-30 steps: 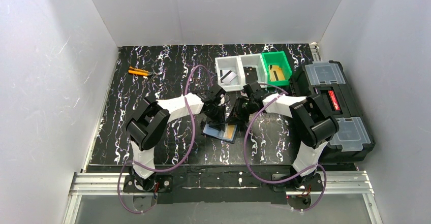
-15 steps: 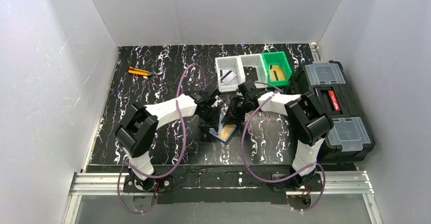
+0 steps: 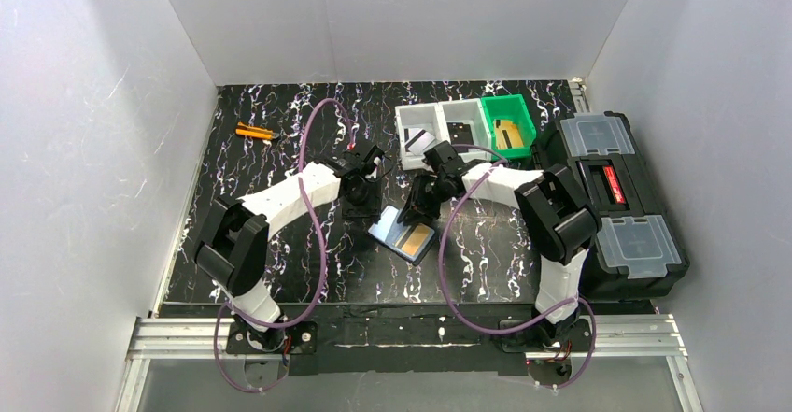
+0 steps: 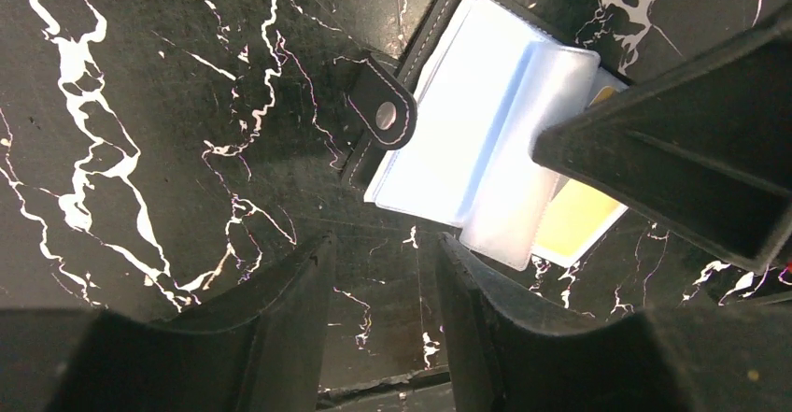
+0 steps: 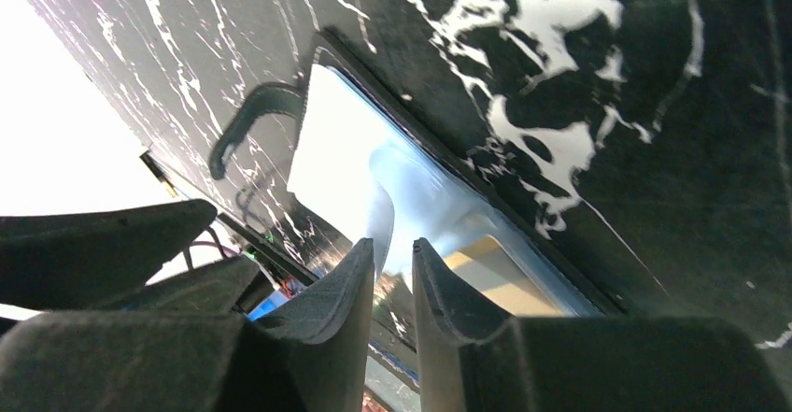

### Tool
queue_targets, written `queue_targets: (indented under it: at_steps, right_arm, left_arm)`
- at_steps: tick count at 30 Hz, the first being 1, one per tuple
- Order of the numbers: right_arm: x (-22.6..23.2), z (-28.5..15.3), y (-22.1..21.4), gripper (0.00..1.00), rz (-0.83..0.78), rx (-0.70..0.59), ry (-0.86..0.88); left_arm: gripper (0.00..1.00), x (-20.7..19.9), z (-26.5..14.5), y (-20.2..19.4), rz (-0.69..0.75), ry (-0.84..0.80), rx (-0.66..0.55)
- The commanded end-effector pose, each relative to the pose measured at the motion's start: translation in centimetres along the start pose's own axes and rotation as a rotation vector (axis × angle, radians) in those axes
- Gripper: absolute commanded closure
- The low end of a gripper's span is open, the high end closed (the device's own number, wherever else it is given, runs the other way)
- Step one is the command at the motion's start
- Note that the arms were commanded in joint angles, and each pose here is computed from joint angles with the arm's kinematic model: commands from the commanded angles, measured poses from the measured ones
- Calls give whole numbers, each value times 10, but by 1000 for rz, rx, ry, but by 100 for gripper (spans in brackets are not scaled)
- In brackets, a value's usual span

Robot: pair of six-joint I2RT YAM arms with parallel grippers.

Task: Take the credit cards out of the card holder
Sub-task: Remove the credit card from the card holder.

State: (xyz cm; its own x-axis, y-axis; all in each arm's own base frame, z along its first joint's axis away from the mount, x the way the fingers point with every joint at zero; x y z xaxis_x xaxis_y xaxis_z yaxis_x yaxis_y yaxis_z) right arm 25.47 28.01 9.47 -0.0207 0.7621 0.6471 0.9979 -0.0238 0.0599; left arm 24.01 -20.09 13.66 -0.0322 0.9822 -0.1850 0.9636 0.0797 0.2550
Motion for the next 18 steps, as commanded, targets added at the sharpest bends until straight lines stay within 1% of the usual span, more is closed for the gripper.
queue_targets:
  at_steps: [1, 5, 9, 10, 15, 18]
  right_arm:
    - [19, 3, 11, 70, -35, -6, 16]
    - [27, 9, 16, 68, -49, -4, 18]
    - [25, 24, 18, 65, -30, 27, 20]
    - [25, 27, 17, 63, -27, 33, 23]
    - [28, 29, 18, 44, -31, 31, 29]
    - [30, 23, 19, 38, -45, 18, 24]
  left_arm:
    - [59, 0, -17, 5, 27, 1, -25]
    - [59, 5, -29, 0, 19, -18, -35]
    - [59, 10, -41, -7, 12, -37, -37]
    - [59, 9, -44, -7, 12, -45, -40]
    - [58, 6, -50, -3, 22, -60, -47]
    - [58, 0, -50, -4, 27, -99, -20]
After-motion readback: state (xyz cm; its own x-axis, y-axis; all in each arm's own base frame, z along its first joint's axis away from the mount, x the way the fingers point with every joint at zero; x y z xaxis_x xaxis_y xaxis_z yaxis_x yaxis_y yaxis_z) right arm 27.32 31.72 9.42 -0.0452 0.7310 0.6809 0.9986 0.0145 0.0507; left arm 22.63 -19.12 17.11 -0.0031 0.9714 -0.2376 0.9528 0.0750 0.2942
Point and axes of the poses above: each gripper's point midway between its finger pads, its own z axis out along the fingers, its own x axis along the line the jaws close on, y = z × x, the point moved 7 cm from there along -z, back along the fingers, and after that the axes turned 9 degrees about -z, right-handed, at the moved point
